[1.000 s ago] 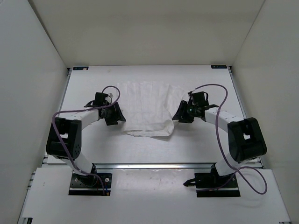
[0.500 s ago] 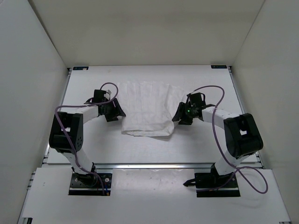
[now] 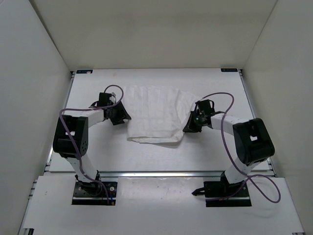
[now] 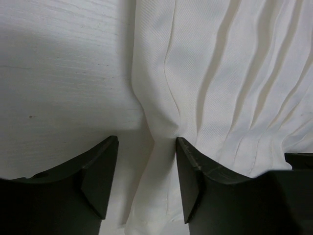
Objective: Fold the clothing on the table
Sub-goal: Flatten the skirt out
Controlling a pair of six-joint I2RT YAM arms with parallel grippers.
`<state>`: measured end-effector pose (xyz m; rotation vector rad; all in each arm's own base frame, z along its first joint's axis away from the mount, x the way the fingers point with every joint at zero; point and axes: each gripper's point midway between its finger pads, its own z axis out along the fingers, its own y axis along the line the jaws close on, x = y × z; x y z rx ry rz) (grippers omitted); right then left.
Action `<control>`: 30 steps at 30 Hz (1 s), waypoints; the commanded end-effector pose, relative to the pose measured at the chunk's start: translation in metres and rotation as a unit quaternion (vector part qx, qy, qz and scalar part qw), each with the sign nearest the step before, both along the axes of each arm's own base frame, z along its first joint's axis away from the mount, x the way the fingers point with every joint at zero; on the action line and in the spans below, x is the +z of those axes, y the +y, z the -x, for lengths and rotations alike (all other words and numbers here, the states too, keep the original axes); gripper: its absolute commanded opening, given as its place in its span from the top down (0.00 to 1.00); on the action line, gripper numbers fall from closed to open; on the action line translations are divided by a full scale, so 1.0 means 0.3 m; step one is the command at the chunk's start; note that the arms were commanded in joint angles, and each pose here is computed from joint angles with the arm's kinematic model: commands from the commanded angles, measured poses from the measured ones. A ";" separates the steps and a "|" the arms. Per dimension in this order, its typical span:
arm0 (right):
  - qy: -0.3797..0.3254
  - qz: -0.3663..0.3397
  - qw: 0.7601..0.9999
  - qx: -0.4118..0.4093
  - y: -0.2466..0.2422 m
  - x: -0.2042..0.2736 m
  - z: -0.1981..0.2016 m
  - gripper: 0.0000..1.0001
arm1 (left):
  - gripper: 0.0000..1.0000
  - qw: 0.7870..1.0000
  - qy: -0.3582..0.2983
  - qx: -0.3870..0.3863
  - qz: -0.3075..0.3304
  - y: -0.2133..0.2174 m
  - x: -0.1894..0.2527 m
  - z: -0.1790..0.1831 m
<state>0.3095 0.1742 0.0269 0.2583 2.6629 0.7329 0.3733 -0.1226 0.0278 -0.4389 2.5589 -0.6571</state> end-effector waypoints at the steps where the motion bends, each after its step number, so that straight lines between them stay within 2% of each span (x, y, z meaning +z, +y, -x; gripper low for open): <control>1: -0.016 -0.002 1.000 -0.002 0.015 0.018 -0.049 1.00 | 0.40 1.000 -0.027 0.016 -0.001 0.014 0.039 -0.059; 3: -0.021 0.000 1.000 -0.010 -0.001 0.016 -0.059 1.00 | 0.44 1.000 -0.024 0.016 -0.005 0.020 0.027 -0.059; 7: -0.032 -0.016 0.999 -0.002 0.000 0.042 -0.067 1.00 | 0.54 0.999 -0.034 -0.012 0.032 -0.042 0.036 -0.061; 10: -0.037 -0.030 0.999 0.017 0.032 0.046 -0.062 1.00 | 0.54 0.998 -0.035 -0.041 0.045 -0.099 0.028 -0.044; 11: -0.044 -0.031 0.998 0.019 0.037 0.055 -0.076 1.00 | 0.59 0.997 -0.035 -0.049 0.044 -0.115 0.021 -0.039; 13: -0.046 -0.029 0.998 0.028 0.052 0.056 -0.077 1.00 | 0.78 0.997 -0.026 -0.054 0.053 -0.137 0.003 -0.016; 14: -0.047 -0.028 0.998 0.026 0.053 0.062 -0.090 1.00 | 0.97 0.997 -0.018 -0.052 0.054 -0.137 -0.015 -0.001; 15: -0.045 -0.019 0.999 0.024 0.043 0.053 -0.088 1.00 | 1.00 0.997 -0.013 -0.049 0.053 -0.133 -0.024 0.005; 18: -0.043 -0.004 0.999 0.014 -0.003 0.056 -0.090 1.00 | 1.00 0.999 0.005 -0.043 0.020 -0.094 -0.040 0.021; 20: -0.055 0.009 0.998 -0.008 -0.079 0.076 -0.102 1.00 | 1.00 0.999 -0.005 -0.042 0.001 -0.041 -0.010 0.012; 23: -0.085 -0.002 0.996 -0.025 -0.154 0.138 -0.131 1.00 | 1.00 0.998 -0.029 -0.046 0.007 -0.002 0.058 -0.023; 25: -0.103 -0.013 0.994 -0.017 -0.169 0.176 -0.166 1.00 | 1.00 0.996 -0.049 -0.072 0.019 -0.038 0.127 -0.087; 26: -0.115 -0.015 0.993 -0.005 -0.166 0.205 -0.204 1.00 | 1.00 0.995 -0.030 -0.092 0.028 -0.062 0.105 -0.080; 27: -0.149 -0.009 0.989 0.009 -0.157 0.280 -0.273 1.00 | 1.00 0.992 -0.045 -0.109 0.037 -0.105 0.154 -0.143; 28: -0.132 -0.002 0.991 0.017 -0.150 0.273 -0.286 1.00 | 1.00 0.989 -0.070 -0.123 0.042 -0.144 0.238 -0.205; 29: -0.154 0.013 0.987 0.033 -0.136 0.362 -0.361 1.00 | 1.00 0.988 -0.063 -0.131 0.042 -0.163 0.245 -0.223; 30: -0.214 0.027 0.976 0.039 -0.131 0.519 -0.461 1.00 | 1.00 0.984 -0.101 -0.139 0.043 -0.198 0.345 -0.293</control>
